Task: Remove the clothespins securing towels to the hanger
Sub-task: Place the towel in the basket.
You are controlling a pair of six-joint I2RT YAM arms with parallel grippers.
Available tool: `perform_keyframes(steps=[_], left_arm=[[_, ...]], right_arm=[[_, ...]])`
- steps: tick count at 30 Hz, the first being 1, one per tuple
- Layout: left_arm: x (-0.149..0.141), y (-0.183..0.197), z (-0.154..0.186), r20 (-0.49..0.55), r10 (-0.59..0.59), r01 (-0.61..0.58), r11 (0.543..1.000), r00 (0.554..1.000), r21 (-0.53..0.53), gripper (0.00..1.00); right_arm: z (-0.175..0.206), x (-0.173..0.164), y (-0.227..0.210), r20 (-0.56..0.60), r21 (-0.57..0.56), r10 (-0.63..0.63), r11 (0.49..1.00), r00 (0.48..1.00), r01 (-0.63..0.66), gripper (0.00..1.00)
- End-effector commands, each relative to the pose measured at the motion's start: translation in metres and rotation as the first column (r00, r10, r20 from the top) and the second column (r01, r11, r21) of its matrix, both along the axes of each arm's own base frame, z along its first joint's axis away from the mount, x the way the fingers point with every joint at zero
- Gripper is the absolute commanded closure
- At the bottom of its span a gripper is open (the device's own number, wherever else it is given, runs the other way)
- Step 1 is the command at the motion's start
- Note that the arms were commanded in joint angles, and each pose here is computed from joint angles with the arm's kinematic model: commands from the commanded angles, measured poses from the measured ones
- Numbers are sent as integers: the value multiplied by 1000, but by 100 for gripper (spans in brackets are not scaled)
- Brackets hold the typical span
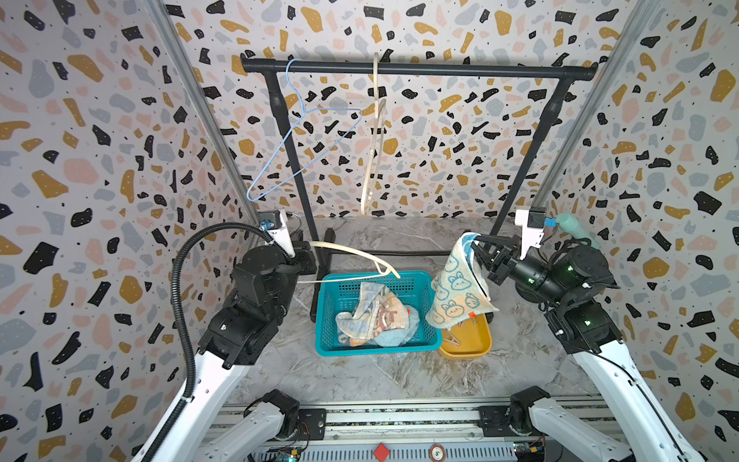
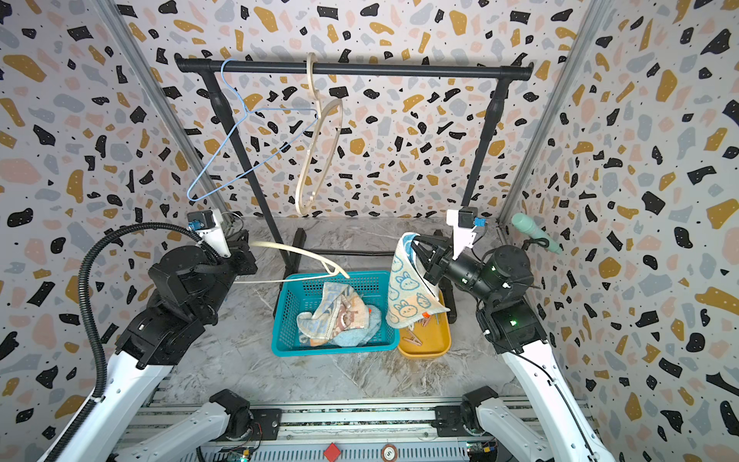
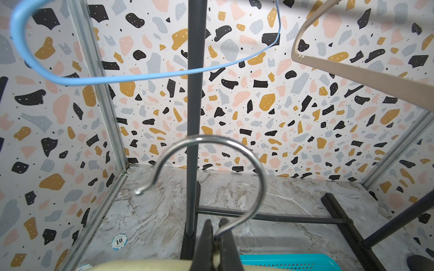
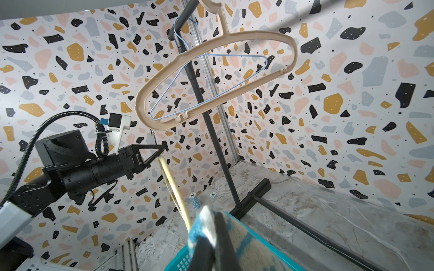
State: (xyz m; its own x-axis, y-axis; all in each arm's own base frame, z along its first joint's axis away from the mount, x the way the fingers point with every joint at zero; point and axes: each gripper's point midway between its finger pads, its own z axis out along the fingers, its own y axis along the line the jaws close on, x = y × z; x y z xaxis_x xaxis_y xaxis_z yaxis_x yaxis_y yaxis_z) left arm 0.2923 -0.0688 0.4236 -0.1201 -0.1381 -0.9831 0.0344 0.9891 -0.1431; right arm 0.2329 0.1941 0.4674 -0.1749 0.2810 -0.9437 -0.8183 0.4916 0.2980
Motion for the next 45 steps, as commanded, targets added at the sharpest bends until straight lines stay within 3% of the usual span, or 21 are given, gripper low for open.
perform_keyframes(steps=[1, 45], left_arm=[[-6, 2, 29, 83, -7, 11, 999, 997, -53, 100], [-10, 6, 29, 92, 3, 2, 999, 996, -49, 100]], right_arm=[[35, -18, 1, 106, 36, 39, 998, 994, -43, 100], [-57, 2, 121, -82, -12, 272, 962, 959, -274, 100]])
